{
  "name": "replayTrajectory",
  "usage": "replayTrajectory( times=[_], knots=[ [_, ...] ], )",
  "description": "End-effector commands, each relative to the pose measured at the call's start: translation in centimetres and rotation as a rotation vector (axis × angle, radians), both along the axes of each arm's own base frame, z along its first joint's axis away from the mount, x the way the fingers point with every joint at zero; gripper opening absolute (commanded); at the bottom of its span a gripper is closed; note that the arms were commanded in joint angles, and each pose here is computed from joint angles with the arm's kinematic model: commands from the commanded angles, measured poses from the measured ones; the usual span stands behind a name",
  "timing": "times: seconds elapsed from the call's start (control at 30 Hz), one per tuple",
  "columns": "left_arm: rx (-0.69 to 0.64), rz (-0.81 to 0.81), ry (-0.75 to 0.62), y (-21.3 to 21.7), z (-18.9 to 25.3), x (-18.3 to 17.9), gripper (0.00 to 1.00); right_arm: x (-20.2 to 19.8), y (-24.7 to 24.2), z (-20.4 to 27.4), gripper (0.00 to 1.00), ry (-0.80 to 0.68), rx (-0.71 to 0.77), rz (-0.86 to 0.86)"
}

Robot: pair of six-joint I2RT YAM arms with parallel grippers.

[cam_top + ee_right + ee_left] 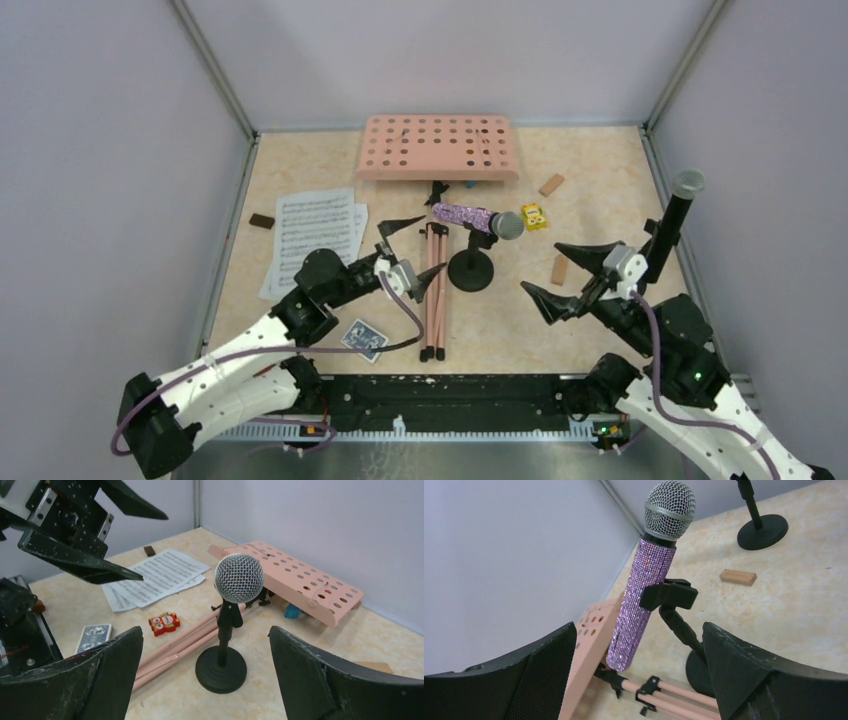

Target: Pack up the instrument practice props

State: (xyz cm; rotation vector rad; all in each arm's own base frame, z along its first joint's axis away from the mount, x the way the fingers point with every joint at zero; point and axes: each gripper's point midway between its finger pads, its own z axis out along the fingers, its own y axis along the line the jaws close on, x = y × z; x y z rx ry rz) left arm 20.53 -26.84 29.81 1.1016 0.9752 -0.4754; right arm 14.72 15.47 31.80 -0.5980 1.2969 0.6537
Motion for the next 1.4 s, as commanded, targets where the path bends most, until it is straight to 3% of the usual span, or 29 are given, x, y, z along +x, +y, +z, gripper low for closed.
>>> replayTrajectory(
  times=[0.0, 0.23, 0.33, 0.67, 0.97, 1.2, 1.37],
  knots=[
    [0.067, -0.040, -0.297, -1.8, 1.6, 1.0, 0.98, 0.6, 1.4, -1.0, 0.94, -0.067, -0.039, 0.035],
    [0.173, 0.005, -0.299, -4.4, -1.4, 5.0, 0.96, 1.3, 2.8, -3.5, 0.89, -0.034, -0.017, 0.060],
    [0.159, 0.042, -0.286, -5.1, -1.9, 6.6, 0.96, 2.7, 2.4, -3.1, 0.88, -0.004, 0.021, -0.011],
    [0.126, 0.193, -0.250, -5.4, -1.8, 11.1, 0.92, 3.9, 3.4, -4.6, 0.87, -0.011, 0.071, -0.020],
    [0.118, 0.175, -0.171, -5.6, -3.8, 11.8, 0.67, 3.5, 5.5, -6.3, 0.87, -0.073, 0.092, 0.081],
    [0.134, 0.136, -0.154, -6.2, -5.0, 11.7, 0.62, 4.6, 5.7, -6.8, 0.89, -0.131, 0.071, 0.046],
    [0.135, 0.114, -0.146, -6.6, -5.4, 11.9, 0.64, 5.2, 6.4, -7.6, 0.92, -0.156, 0.012, 0.055]
  ],
)
